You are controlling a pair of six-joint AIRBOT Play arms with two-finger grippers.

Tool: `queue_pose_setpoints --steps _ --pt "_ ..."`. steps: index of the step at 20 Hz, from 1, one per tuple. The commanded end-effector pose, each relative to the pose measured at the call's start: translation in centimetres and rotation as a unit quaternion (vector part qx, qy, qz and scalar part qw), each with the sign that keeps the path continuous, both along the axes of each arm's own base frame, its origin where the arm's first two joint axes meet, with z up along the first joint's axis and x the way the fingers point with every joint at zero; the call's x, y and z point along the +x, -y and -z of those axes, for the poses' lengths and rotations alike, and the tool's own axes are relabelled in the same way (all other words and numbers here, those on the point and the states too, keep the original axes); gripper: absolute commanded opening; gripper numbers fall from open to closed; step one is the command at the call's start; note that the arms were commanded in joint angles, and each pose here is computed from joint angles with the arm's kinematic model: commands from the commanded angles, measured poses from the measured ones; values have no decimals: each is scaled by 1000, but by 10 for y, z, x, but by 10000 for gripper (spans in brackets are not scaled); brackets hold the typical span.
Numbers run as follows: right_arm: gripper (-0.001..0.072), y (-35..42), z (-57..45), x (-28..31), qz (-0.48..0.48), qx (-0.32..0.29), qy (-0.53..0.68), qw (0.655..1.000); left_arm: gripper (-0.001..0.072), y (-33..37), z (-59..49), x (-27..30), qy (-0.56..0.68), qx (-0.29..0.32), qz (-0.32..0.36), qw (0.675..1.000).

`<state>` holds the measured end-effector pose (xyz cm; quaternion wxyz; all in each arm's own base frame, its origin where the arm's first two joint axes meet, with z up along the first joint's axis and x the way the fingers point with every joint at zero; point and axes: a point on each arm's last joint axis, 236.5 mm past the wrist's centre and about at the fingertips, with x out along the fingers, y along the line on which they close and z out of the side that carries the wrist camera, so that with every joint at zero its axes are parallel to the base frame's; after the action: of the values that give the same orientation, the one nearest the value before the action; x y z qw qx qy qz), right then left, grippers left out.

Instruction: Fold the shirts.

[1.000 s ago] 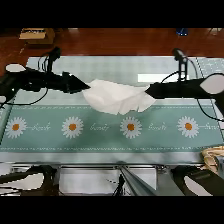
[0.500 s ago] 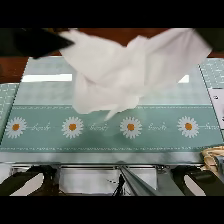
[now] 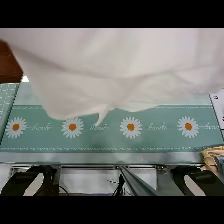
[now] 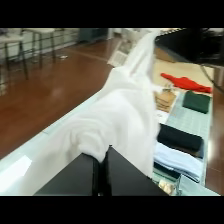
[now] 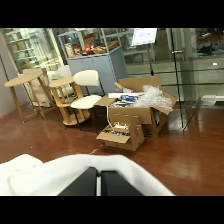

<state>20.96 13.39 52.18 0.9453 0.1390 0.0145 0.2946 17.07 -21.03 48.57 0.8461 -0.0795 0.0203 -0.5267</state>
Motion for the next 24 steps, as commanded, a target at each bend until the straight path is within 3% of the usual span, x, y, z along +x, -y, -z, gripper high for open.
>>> queue_pose_setpoints --steps 1,4,10,15,18,24 --pt "22 4 16 -14 6 -22 -46 999 26 -8 23 -15 -87 19 -38 995" --pt "22 3 76 8 -1 -83 -157 984 26 -5 59 -10 -156 48 -16 986" --pt "23 -1 204 95 -57 -198 -353 912 26 -6 185 49 -334 50 -8 941" --pt "23 -10 307 203 -75 -200 -436 874 27 -23 314 127 -439 9 -88 894" --pt "23 -15 368 265 -59 -175 -459 869 27 -30 392 164 -485 21 -125 865" --pt "24 -17 461 316 -40 -150 -505 849 27 -17 482 209 -569 -16 -132 812"
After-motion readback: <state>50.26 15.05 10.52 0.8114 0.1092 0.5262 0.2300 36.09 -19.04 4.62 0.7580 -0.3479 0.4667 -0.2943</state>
